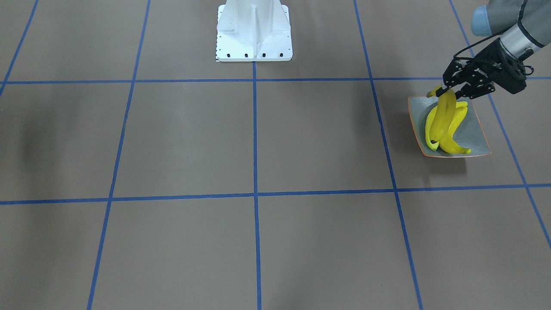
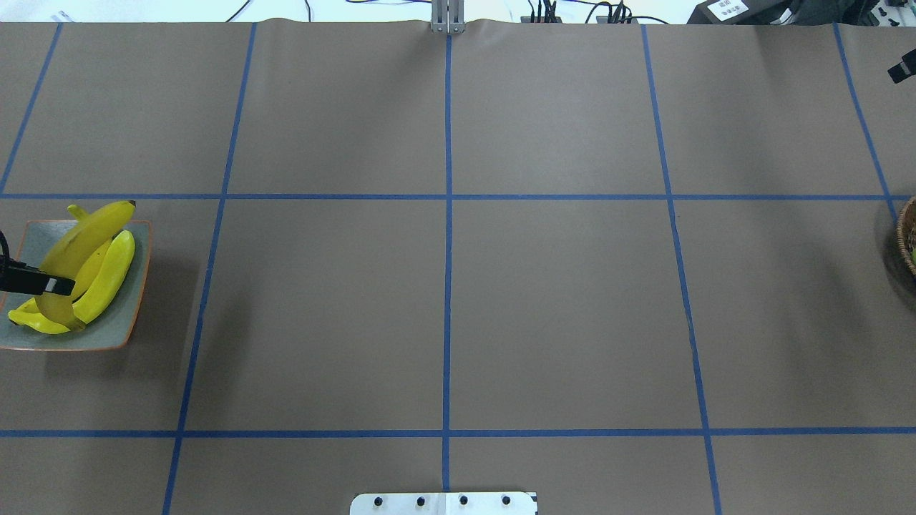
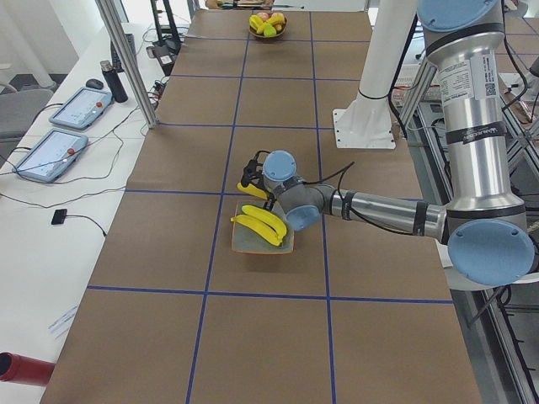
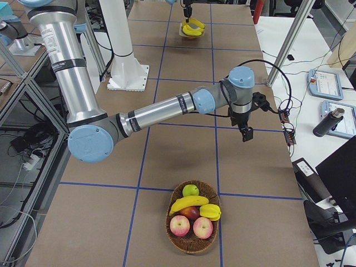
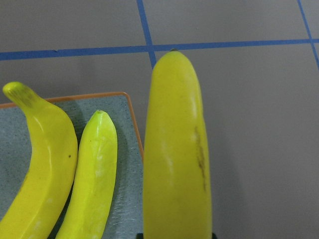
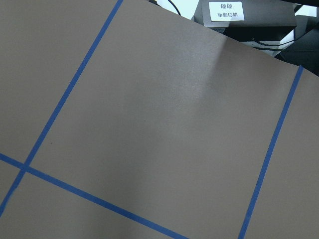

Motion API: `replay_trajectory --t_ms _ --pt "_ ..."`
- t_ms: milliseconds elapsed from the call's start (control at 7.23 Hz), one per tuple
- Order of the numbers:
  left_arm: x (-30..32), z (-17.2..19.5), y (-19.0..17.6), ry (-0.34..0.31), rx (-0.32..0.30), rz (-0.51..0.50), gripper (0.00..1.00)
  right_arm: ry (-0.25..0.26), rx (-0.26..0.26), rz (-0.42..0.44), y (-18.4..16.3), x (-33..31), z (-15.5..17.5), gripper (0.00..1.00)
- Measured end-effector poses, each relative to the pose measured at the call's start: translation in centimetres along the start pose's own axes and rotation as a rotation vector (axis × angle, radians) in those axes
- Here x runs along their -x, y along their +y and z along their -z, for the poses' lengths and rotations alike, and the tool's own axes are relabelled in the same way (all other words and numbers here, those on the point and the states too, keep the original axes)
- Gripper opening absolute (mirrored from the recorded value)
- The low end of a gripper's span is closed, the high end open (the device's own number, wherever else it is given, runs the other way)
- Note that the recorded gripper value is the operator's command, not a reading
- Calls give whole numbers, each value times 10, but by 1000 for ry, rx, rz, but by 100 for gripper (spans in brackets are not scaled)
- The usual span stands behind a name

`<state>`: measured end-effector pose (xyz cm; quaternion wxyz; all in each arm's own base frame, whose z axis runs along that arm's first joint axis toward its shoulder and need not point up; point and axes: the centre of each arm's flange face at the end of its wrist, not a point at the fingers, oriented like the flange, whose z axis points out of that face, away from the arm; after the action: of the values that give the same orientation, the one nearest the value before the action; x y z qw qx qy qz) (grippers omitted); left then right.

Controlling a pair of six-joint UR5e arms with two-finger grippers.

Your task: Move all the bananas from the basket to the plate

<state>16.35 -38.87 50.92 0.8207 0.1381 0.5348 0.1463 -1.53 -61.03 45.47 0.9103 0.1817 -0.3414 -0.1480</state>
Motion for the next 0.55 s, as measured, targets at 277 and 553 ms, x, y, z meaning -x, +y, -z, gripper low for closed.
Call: replay_trajectory --t_ms 277,553 --pt "-2 -12 5 -1 41 -87 0 0 0 -1 1 0 0 100" --pt "-5 -26 11 5 79 -127 0 1 0 -2 1 -1 -1 100"
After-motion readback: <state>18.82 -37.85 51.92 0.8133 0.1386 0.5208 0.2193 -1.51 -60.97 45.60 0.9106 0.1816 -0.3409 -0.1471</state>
